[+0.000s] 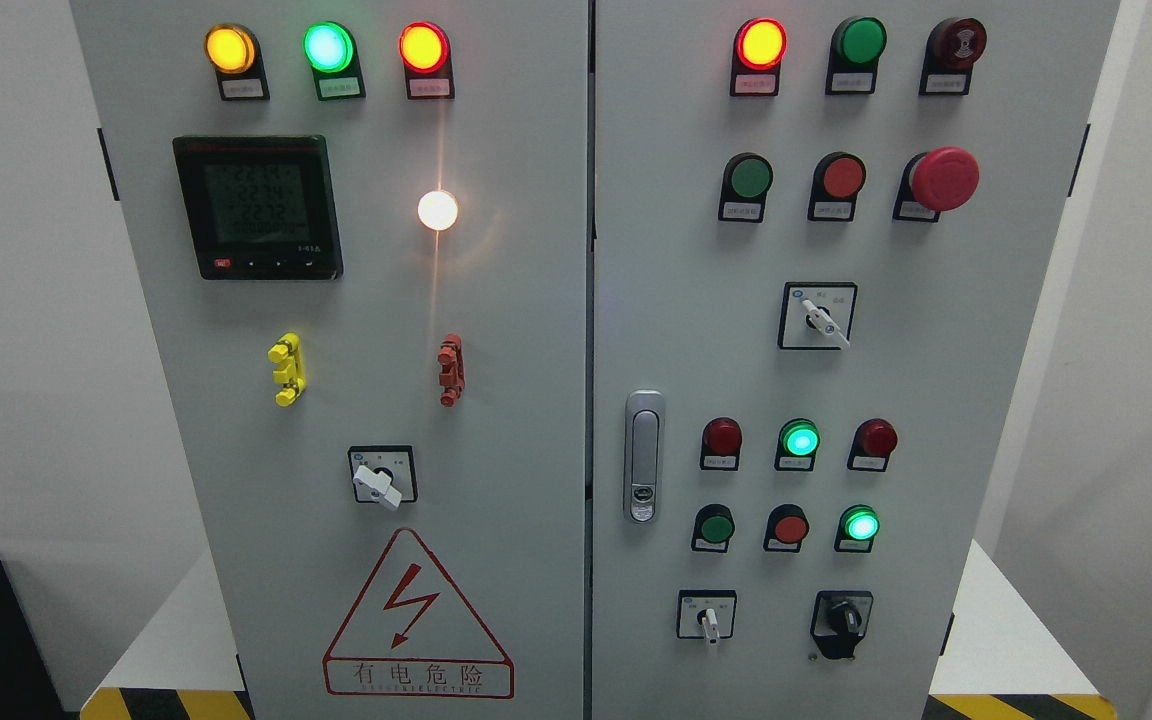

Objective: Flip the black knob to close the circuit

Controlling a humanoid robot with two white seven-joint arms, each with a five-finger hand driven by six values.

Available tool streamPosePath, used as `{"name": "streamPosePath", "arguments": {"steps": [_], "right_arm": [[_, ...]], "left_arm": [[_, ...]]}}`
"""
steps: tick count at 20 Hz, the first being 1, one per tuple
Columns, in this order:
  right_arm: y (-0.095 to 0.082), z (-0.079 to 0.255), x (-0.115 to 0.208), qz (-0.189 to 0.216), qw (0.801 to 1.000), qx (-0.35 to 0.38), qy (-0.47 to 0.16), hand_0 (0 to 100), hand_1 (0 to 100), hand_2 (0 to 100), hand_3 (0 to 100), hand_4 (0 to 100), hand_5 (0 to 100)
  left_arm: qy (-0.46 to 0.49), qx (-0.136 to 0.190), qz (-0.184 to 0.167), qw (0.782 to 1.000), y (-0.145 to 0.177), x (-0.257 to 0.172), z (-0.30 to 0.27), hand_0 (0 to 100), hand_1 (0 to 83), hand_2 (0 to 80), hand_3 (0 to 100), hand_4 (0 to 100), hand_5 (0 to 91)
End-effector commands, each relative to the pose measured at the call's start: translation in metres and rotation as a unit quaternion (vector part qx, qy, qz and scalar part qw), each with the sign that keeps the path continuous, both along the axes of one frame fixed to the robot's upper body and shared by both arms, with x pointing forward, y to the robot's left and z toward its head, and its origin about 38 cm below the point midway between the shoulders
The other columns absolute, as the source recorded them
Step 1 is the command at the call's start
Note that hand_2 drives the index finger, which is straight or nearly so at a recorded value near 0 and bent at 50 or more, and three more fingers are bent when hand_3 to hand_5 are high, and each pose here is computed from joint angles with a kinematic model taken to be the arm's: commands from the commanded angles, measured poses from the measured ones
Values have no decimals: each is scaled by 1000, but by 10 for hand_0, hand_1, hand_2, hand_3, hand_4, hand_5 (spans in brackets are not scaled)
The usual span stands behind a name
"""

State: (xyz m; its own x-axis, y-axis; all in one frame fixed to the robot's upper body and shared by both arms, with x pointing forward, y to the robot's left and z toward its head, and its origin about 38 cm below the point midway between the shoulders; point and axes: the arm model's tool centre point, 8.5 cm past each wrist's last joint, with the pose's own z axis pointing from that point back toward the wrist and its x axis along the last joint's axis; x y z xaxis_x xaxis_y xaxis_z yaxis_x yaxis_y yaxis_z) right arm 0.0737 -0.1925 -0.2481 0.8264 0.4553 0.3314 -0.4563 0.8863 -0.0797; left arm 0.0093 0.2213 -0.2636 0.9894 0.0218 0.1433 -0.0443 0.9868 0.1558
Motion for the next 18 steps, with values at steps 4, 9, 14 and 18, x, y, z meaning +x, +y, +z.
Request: {"name": "streamPosePath", "arguments": {"steps": [4,9,14,18], "right_arm": [[-3,54,98,62,983,-52,-163,0,54,314,510,453,377],[-14,85,136,70,966,-90,-234,0,67,390,596,553,477],[-21,121,170,99,937,-145,-303,0,79,465,662,614,554],[-26,153,191,127,903,-202,-356,0,82,537,707,647,605]], "left_arm": [[-1,0,-1,1000,0,0,0,120,556,0,0,0,0],[-1,0,0,1000,0,0,0,120,556,0,0,0,0],[-1,0,-1,1000,0,0,0,120,556,0,0,0,0],[-1,0,-1,1000,0,0,0,120,556,0,0,0,0]]}}
